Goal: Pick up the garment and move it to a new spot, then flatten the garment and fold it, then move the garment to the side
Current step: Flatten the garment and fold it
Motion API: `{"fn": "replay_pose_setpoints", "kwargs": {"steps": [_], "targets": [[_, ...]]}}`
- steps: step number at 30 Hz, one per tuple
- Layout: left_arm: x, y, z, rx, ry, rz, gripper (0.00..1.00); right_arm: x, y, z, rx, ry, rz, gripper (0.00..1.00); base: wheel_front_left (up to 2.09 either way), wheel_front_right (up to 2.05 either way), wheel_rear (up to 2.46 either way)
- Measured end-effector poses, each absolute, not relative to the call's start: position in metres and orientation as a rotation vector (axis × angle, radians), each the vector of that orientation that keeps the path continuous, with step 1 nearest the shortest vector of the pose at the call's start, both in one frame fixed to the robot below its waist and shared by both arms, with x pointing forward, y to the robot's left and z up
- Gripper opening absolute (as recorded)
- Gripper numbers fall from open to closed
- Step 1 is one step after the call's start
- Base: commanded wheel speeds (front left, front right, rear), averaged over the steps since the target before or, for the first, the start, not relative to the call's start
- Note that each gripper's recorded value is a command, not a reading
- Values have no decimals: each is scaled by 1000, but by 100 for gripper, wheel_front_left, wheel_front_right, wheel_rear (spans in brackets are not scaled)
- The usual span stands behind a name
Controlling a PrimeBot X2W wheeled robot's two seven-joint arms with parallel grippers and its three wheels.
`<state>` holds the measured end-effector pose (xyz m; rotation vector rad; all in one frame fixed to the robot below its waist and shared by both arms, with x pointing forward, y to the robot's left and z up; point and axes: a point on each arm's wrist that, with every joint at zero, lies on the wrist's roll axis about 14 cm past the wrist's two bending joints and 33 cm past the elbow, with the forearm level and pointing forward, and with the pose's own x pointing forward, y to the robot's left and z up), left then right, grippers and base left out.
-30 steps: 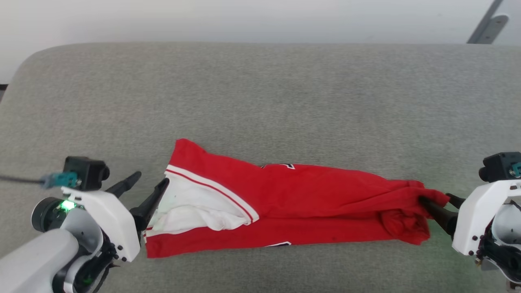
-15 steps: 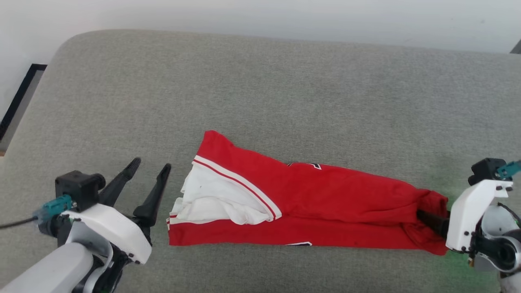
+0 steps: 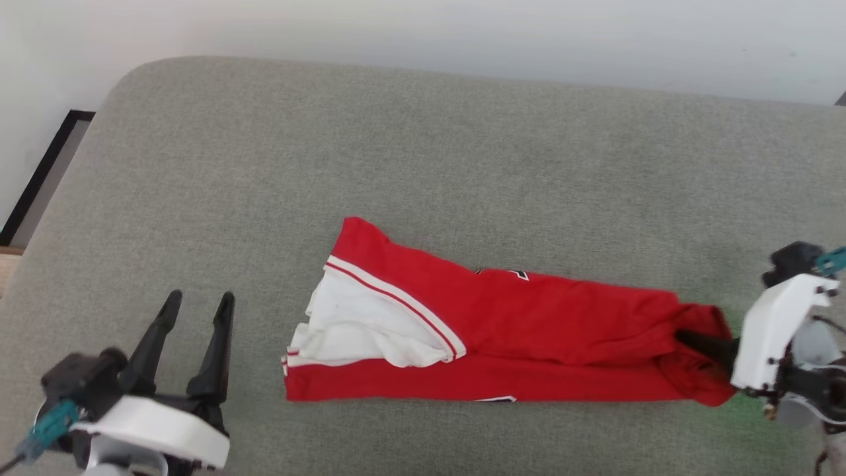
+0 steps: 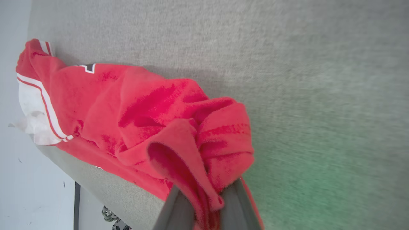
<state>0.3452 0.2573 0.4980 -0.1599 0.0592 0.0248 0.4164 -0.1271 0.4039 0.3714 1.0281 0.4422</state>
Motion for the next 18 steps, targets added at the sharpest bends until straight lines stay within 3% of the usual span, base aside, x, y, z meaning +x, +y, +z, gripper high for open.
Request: {"fn": "replay_pose_setpoints", "kwargs": {"steps": [18], "targets": [[333,246,495,-267,-45,82,100,427,-286,435,293,904,35,0,0,0,0]]}}
